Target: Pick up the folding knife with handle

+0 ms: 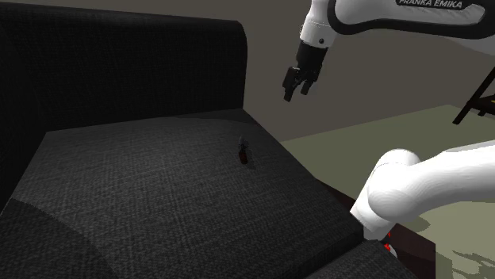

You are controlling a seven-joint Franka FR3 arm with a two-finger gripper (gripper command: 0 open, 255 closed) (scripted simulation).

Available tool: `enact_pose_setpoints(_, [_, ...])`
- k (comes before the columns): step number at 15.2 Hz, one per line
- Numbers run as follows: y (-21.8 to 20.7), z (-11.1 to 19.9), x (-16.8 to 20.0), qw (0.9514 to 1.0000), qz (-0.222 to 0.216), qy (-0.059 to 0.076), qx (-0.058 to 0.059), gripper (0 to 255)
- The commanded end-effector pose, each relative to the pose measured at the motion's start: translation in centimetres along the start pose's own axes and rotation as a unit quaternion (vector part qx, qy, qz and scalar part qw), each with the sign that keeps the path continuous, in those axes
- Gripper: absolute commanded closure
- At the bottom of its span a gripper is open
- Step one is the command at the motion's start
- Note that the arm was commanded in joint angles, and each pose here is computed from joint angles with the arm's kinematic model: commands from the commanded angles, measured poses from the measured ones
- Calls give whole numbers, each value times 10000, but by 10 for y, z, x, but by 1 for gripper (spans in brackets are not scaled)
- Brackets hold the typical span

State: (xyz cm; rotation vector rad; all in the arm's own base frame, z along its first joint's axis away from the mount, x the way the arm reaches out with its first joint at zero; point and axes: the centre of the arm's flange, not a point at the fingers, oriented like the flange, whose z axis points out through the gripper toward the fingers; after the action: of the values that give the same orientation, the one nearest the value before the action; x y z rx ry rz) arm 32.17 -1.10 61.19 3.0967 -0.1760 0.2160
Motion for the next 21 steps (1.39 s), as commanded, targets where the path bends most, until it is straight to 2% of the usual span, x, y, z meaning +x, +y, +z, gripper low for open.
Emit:
enact_pose_setpoints(1, [0, 0, 0, 10000, 0, 0, 0, 0])
enact_pose_setpoints(5, [-47, 11, -16, 9969, 783, -115, 19, 0])
enact_pose_setpoints(7, [-71, 17, -22, 9929, 1174, -172, 28, 0])
enact_pose_setpoints(10, [-108, 25, -27, 9841, 1755, -258, 41, 0])
enact_pose_setpoints(12, [-132, 30, -28, 9763, 2140, -314, 51, 0])
enact_pose_setpoints(15, [-170, 38, -26, 9617, 2710, -398, 64, 0])
enact_pose_setpoints(17, [-194, 43, -22, 9501, 3084, -453, 73, 0])
enact_pose_setpoints(20, [-230, 51, -13, 9299, 3638, -534, 86, 0])
enact_pose_setpoints(21, [-233, 52, -12, 9283, 3678, -540, 87, 0])
